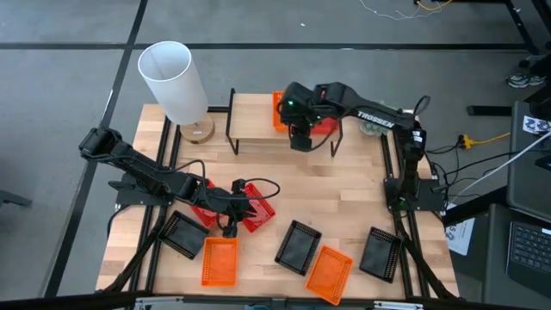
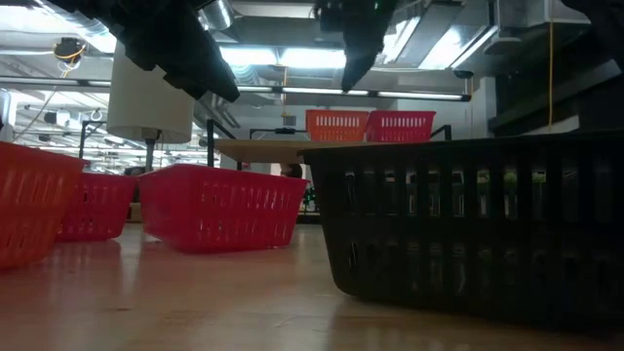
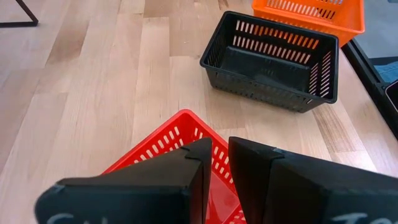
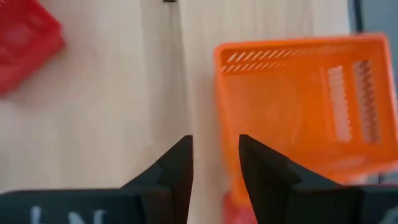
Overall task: Stack baskets on shelf by color
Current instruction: Move the black basket to the center of the table
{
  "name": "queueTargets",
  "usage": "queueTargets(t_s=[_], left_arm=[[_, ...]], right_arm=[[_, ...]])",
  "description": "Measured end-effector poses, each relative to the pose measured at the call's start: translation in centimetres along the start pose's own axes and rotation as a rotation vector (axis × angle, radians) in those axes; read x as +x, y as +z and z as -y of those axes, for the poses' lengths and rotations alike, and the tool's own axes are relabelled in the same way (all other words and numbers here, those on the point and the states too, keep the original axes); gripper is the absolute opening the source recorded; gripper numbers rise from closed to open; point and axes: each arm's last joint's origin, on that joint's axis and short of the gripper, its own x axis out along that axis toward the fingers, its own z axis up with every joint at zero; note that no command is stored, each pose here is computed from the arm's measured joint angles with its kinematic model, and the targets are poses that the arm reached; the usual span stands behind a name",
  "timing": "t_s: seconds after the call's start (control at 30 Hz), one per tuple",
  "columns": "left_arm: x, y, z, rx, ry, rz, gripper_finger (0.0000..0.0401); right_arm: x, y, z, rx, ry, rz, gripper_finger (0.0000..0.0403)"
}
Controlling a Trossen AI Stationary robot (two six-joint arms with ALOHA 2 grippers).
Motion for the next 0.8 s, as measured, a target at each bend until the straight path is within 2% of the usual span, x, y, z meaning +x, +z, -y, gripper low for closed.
queueTargets(t_s=[0.13,0.2,0.27,0.4,0.53,0.67,0.8], left_arm=[[0.0,0.0,0.0,0.000,0.000,0.000,0.0047],[0.0,0.0,0.0,0.000,0.000,0.000,0.0047],[0.0,0.0,0.0,0.000,0.000,0.000,0.0047],[0.0,-0.1,0.0,0.002,0.000,-0.006,0.0047],[0.0,-0.1,0.0,0.002,-0.001,-0.006,0.0047],[0.0,-0.1,0.0,0.002,-0.001,-0.007,0.0047],[0.0,-0.1,0.0,0.002,-0.001,-0.007,0.0047]], right_arm=[[-2.9,-0.6,-1.5,0.240,0.024,-0.078,0.0129],[-4.1,-1.1,-2.4,0.273,0.032,-0.136,0.0129],[-5.1,-1.0,-3.3,0.248,0.061,-0.088,0.0129],[-6.8,-1.4,-5.7,0.191,0.197,-0.066,0.0129],[-7.7,-2.3,-8.8,0.110,0.288,-0.084,0.0129],[-8.0,-4.1,-12.4,0.028,0.328,-0.144,0.0129],[-7.5,-7.3,-16.0,0.000,0.336,-0.263,0.0129]])
